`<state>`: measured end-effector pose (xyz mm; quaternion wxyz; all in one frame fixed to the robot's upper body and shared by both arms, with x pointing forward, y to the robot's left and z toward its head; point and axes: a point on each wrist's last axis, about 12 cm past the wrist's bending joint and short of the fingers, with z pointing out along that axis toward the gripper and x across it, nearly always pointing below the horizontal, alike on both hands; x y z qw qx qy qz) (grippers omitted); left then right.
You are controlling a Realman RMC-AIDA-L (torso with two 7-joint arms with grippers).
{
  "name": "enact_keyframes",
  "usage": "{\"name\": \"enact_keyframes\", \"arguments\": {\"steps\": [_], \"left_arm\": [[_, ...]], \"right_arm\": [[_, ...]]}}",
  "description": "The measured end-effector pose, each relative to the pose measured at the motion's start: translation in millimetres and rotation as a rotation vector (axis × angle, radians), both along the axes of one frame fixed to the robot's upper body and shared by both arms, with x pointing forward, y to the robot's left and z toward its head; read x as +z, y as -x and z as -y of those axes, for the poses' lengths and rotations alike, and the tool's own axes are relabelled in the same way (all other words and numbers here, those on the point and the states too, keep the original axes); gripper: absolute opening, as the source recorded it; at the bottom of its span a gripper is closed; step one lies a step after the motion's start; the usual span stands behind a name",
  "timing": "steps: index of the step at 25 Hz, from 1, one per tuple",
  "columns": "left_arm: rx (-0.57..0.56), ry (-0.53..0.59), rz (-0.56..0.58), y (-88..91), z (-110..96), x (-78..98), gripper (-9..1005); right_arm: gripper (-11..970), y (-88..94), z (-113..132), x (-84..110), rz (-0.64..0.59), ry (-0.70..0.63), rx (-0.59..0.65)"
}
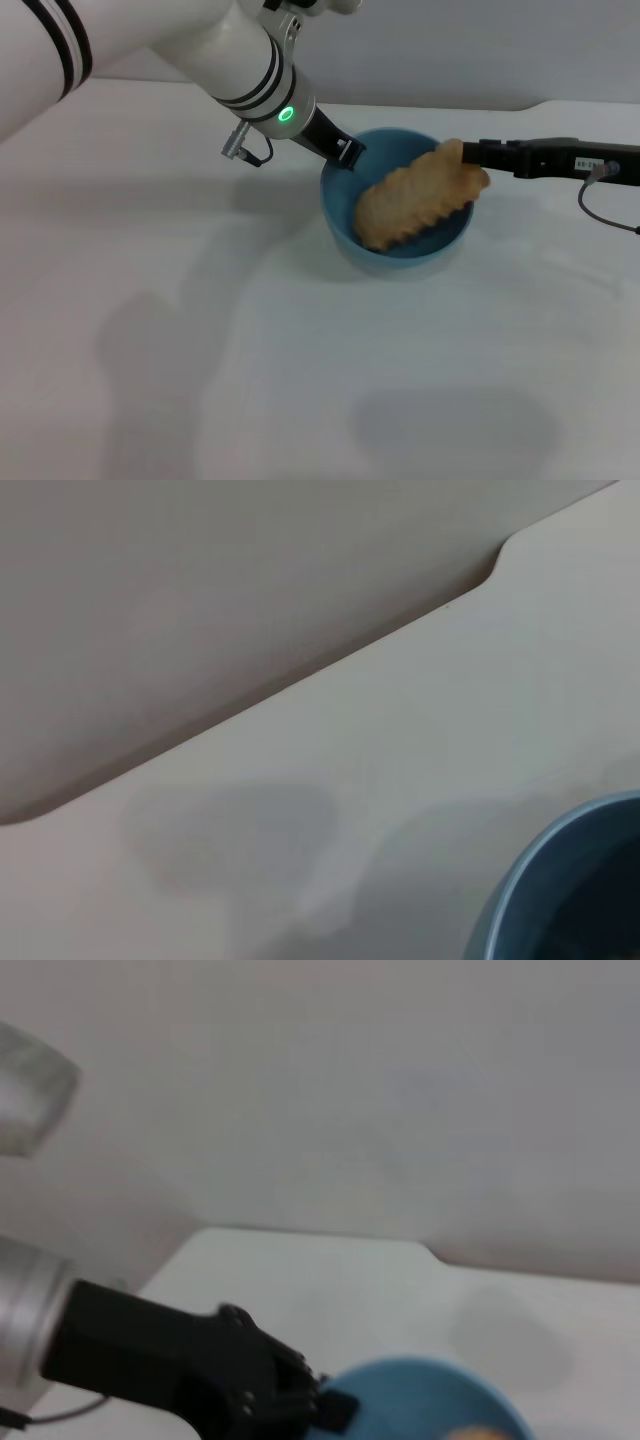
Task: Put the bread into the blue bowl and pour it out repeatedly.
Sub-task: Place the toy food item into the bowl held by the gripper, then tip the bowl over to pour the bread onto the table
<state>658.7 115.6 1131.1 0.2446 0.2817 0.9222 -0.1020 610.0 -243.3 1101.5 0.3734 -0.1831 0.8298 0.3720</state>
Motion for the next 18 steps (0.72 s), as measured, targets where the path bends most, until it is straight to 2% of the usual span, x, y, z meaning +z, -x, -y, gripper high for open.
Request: {"name": "enact_keyframes", "arguments": {"steps": [1,9,12,13,16,18], "left_arm": [[0.001,0.0,0.0,0.2,-1,-0.5,0],[0.02,0.004,0.003,-0.5,-8,-3.6,-1],[0.025,0.002,0.006,-0.1,-10,-5.9,-1],[0.028,0.002,0.008,-0.2,-11,-6.8,-1],[0.043,0.006,0.014,-0.3,-15,-10.2,-1],[0.049,0.008,0.022,-0.7,-16,-11.3,-2]], "right_arm": [[130,0.1,0,0.2,0.01,-0.006,0.0],[464,2.4,10,0.9,0.069,-0.006,-0.02],[574,6.7,25,0.4,0.203,0.013,-0.068],[583,9.3,35,-3.8,0.309,0.05,-0.112],[609,10.9,44,-11.1,0.349,0.084,-0.164],[630,13.0,55,-21.0,0.38,0.153,-0.219]]}}
